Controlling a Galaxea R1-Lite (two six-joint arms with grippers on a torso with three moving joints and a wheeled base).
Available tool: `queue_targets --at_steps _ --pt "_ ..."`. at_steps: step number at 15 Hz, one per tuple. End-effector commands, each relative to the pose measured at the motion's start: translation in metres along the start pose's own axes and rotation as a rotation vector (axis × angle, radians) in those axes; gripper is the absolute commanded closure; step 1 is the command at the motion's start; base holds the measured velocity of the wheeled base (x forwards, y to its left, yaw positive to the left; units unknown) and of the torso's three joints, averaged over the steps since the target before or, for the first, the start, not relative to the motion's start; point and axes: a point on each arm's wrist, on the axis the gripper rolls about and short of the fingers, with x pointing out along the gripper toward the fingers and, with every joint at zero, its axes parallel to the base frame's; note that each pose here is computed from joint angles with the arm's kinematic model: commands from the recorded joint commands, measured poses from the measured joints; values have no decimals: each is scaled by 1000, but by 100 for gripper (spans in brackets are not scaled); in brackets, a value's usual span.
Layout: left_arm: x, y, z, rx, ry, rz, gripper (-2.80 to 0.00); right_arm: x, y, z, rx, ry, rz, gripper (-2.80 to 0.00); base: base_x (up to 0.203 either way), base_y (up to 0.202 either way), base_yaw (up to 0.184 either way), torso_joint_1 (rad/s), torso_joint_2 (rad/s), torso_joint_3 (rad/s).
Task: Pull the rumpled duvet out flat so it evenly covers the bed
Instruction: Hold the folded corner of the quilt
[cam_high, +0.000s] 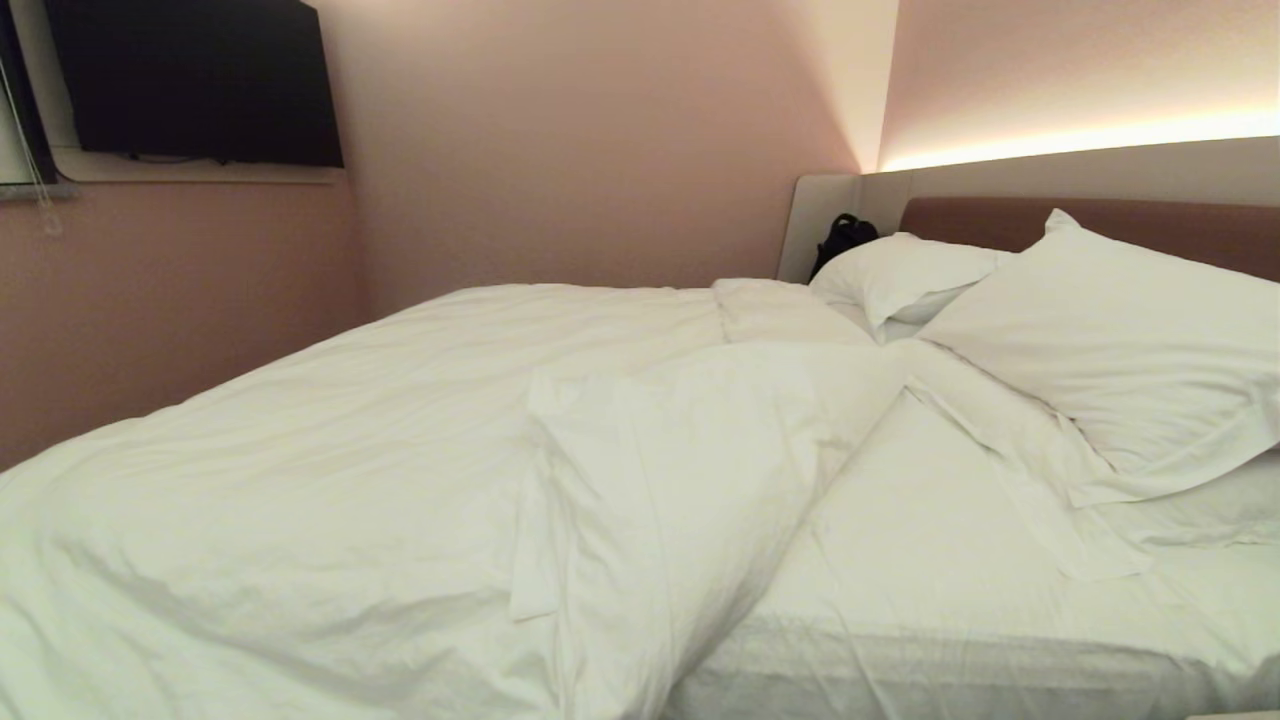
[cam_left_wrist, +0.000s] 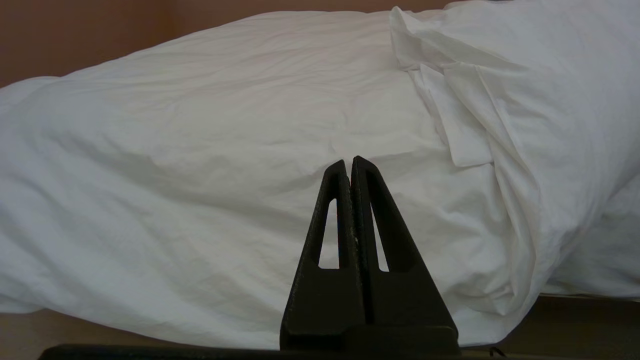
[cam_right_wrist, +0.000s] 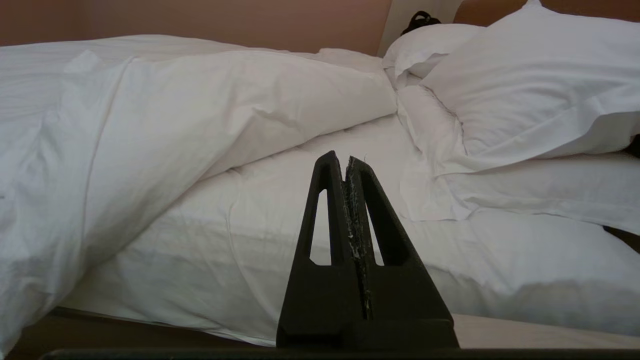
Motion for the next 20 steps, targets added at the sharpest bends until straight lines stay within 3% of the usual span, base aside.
queue_targets --at_steps 1,9,14,20 --pt "0 0 0 0 0 0 0 25 -3 23 28 72 11 0 0 0 0 0 0 0" --pt "0 0 0 0 0 0 0 152 -8 78 162 215 94 0 0 0 0 0 0 0" --pt "0 0 0 0 0 0 0 221 6 76 188 245 169 0 0 0 0 0 0 0" --pt "0 0 0 0 0 0 0 298 36 51 173 354 202 0 0 0 0 0 0 0"
